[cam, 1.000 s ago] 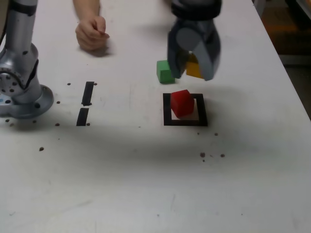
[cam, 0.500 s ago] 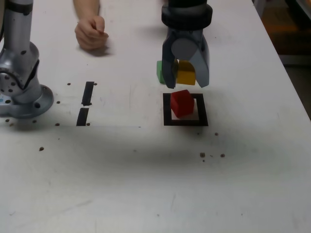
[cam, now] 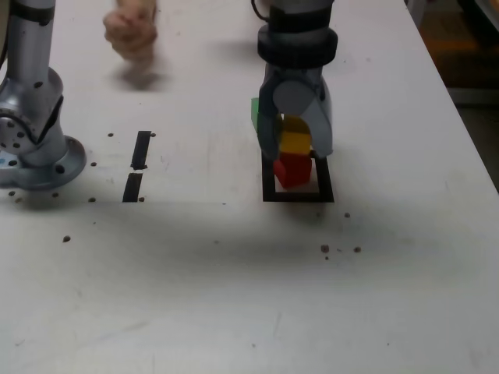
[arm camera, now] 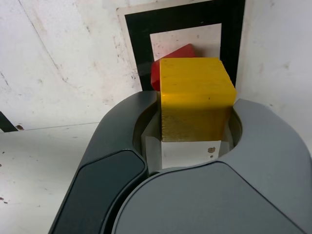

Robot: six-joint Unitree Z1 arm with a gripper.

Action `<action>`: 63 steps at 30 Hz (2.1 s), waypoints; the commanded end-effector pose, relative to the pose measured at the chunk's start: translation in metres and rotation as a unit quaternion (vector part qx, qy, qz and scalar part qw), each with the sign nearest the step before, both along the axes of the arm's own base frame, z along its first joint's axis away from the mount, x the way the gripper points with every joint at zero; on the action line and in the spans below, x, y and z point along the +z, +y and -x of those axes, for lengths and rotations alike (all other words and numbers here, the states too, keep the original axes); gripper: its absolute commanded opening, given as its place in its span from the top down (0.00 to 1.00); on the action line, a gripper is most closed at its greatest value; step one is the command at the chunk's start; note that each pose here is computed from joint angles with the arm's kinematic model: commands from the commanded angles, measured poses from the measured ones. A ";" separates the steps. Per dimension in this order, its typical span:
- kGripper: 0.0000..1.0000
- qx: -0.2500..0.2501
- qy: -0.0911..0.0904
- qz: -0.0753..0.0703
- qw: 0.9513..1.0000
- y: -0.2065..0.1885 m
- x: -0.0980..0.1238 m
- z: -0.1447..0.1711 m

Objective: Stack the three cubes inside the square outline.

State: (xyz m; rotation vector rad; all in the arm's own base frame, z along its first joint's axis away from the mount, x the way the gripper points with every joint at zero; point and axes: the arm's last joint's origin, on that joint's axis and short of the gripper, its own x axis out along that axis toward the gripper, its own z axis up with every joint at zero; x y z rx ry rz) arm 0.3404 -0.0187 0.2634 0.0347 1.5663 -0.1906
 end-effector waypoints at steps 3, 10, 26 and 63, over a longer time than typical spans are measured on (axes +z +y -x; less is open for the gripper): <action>0.78 0.002 0.003 0.003 1.000 -0.001 -0.002 0.001; 0.70 0.003 0.003 0.003 1.000 -0.001 -0.004 0.002; 0.46 0.000 0.004 0.012 1.000 -0.001 -0.007 0.000; 0.00 0.023 0.008 -0.100 0.995 0.048 0.048 0.073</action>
